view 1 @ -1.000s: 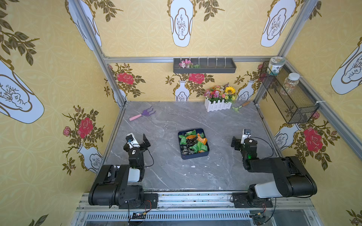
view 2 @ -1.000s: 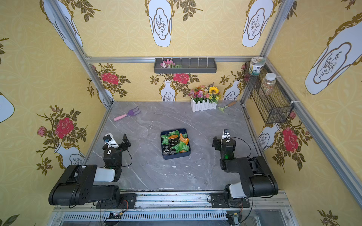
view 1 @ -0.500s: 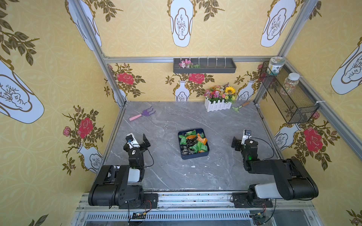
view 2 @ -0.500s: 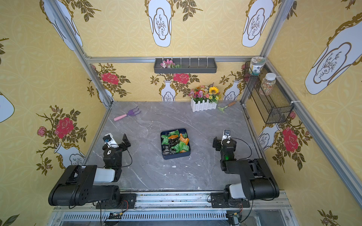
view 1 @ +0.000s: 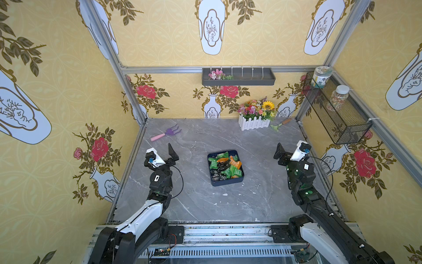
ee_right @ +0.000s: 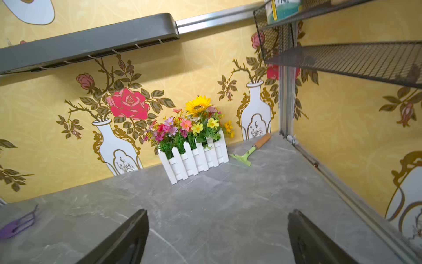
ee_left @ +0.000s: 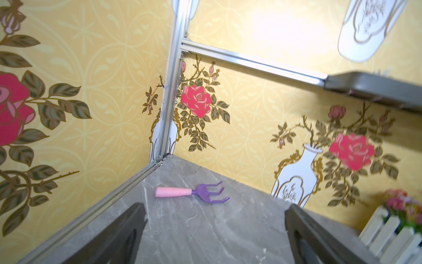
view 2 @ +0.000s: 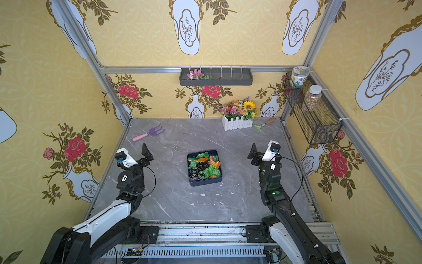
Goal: Take the cookies out of the storage box
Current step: Pick up the cookie from the storage box.
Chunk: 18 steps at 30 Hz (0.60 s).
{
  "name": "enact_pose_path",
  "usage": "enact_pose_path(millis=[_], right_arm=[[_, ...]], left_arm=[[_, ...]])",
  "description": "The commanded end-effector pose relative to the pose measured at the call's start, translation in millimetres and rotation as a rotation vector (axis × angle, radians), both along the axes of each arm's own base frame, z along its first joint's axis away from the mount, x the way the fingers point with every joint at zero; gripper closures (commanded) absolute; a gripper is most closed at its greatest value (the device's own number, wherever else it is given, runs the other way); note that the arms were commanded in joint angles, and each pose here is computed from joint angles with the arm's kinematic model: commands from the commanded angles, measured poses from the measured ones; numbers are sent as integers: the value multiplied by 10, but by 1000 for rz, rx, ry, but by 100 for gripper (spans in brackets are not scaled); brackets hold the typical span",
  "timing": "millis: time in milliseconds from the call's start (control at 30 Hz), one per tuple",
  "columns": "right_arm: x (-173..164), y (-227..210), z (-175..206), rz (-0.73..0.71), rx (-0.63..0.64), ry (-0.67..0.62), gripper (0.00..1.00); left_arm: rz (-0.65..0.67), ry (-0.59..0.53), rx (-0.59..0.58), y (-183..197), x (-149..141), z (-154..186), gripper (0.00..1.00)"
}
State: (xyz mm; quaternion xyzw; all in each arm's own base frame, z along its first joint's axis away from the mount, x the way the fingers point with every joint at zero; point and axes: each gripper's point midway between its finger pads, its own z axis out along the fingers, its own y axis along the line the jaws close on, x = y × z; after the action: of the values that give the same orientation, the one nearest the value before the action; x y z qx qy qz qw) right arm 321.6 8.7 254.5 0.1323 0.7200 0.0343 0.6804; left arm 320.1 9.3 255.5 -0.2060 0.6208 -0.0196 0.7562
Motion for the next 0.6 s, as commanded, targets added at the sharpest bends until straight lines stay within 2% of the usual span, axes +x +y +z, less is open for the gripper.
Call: enact_pose_path(millis=[0,167,267,367,467,567], right_arm=[[-25,147,-347,61,157,234,3],[31,736,-577,262,262,522,0],[-49,1145,-771,327,242,675,3],[-136,1532,-916,367,192,774,6],[-166,1843,-1021,361,275,869,7],[-197,2229,-1154,351,379,932,12]], left_arm=[[10,185,-340,20,-17,-472,0],[-272,331,-603,-516,-65,-850,0],[-432,455,-713,-868,-130,-1079,0],[-570,583,-807,-1216,-221,-1250,2],[-652,659,-824,-1497,-299,-1302,3],[-684,687,-832,-1659,-336,-1330,7]])
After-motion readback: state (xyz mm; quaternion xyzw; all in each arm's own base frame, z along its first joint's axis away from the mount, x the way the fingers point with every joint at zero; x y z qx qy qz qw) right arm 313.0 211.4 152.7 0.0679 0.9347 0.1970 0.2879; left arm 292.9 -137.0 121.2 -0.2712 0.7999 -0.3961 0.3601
